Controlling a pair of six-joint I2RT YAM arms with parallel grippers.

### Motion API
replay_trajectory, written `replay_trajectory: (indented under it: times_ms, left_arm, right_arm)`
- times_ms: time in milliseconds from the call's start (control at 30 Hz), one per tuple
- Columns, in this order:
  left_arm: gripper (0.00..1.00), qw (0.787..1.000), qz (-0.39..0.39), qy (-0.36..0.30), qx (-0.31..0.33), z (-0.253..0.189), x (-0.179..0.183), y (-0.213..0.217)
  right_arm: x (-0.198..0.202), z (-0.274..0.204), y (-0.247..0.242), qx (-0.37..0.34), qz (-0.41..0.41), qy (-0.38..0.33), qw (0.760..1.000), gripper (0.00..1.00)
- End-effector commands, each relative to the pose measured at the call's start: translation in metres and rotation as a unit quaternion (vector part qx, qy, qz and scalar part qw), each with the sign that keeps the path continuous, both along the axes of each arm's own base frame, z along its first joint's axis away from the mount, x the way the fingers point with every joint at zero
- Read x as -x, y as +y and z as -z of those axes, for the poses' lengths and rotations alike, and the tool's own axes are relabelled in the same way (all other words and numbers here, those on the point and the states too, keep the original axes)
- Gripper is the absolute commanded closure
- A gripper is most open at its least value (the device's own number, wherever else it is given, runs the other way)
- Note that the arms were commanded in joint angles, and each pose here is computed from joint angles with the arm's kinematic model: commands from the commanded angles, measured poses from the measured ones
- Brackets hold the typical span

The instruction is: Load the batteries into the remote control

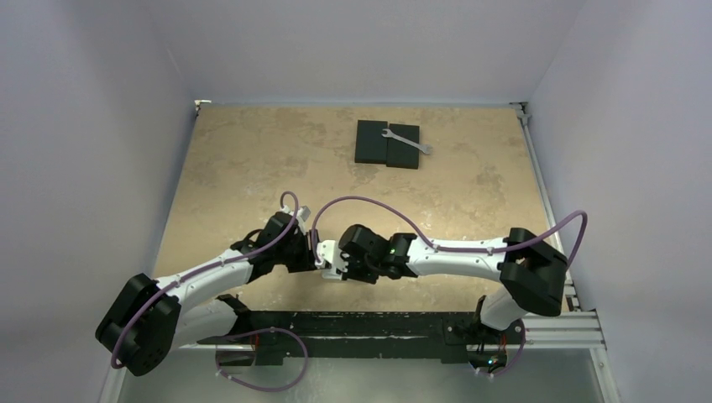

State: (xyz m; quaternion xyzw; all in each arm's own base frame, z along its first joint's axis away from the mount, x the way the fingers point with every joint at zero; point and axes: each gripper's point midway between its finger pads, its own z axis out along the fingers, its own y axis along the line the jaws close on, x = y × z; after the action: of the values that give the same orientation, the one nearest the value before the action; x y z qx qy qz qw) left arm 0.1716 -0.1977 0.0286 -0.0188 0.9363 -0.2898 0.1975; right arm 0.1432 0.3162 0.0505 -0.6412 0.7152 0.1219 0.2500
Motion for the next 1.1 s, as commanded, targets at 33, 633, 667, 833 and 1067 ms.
replay_trajectory:
  times_ms: [33, 633, 667, 833, 1067]
  left_arm:
    - [0.47, 1.0, 0.007, -0.017, 0.001, -0.006, -0.005, -0.002]
    - [0.47, 1.0, 0.007, -0.019, -0.001, -0.005, -0.006, -0.002]
    - [0.47, 1.0, 0.007, -0.019, -0.002, -0.005, -0.006, -0.001]
    - [0.47, 1.0, 0.007, -0.019, -0.003, -0.005, -0.006, -0.001]
    - [0.47, 1.0, 0.007, -0.019, -0.002, -0.005, -0.006, -0.002]
  right_arm:
    - [-0.004, -0.018, 0.024, -0.035, -0.018, -0.009, 0.999, 0.9]
    - [-0.009, -0.004, 0.023, -0.012, -0.009, -0.009, 1.0, 0.87]
    - [-0.009, -0.004, 0.022, -0.011, -0.008, -0.009, 1.0, 0.87]
    - [-0.009, -0.002, 0.022, -0.008, -0.005, -0.007, 1.0, 0.87]
    - [-0.014, -0.007, 0.018, -0.006, 0.007, -0.02, 1.0, 0.87]
